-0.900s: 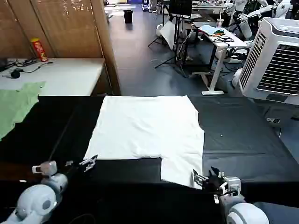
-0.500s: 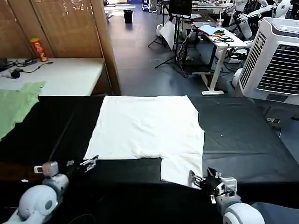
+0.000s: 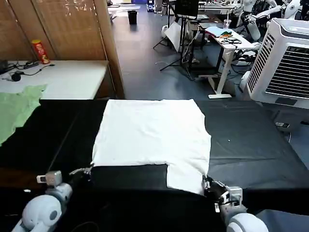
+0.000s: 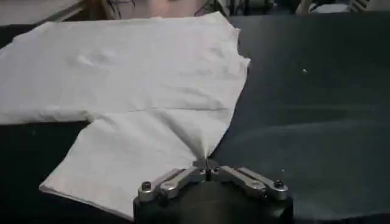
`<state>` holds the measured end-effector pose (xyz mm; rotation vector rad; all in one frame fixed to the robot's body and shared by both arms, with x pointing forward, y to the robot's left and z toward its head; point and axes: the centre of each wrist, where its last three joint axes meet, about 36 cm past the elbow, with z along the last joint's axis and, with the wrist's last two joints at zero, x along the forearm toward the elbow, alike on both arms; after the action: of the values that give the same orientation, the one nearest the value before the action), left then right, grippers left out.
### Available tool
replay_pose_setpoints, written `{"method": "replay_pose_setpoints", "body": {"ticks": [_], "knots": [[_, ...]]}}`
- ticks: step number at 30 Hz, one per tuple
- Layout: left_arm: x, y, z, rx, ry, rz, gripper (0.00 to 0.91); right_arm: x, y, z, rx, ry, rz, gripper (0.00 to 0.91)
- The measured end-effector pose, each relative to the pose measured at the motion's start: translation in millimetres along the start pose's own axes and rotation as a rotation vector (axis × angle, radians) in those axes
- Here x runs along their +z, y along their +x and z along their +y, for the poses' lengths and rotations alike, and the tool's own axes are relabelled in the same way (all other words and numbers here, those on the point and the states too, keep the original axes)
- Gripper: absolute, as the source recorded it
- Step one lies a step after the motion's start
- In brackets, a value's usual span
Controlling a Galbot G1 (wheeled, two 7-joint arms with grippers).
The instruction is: Fold and organize the clothes.
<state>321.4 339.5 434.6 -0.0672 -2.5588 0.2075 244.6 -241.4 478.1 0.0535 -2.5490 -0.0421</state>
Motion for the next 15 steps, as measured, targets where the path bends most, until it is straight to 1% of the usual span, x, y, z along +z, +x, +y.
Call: {"method": "replay_pose_setpoints", "body": {"ticks": [2,4,7,9,12,15], "knots": [[2,11,-2,-0.001,-0.009,-0.004,0.000,-2,6,-1,-0.001,-0.001,-0.008,0.000],[5,24,-5,-0.004,-0.012,-0.002,0.000,-4,8,-4,-0.011,-0.014,-0.033,0.000],[9,41,-7,-0.025,-0.009,0.010,0.000,-10,7,-11,-0.042,-0.033,-0.093,0.000],[8,48,-7,-0.043,-0.013,0.001,0.000,-13,0,-17,-0.047,-0.040,-0.133,0.000],[9,49,-7,-0.053,0.001,-0.038,0.000,-17,-21,-26,-0.051,-0.027,-0.201,0.000],[3,42,-8,-0.066,0.022,-0.095,0.000,-20,-48,-34,-0.045,-0.011,-0.222,0.000]]}}
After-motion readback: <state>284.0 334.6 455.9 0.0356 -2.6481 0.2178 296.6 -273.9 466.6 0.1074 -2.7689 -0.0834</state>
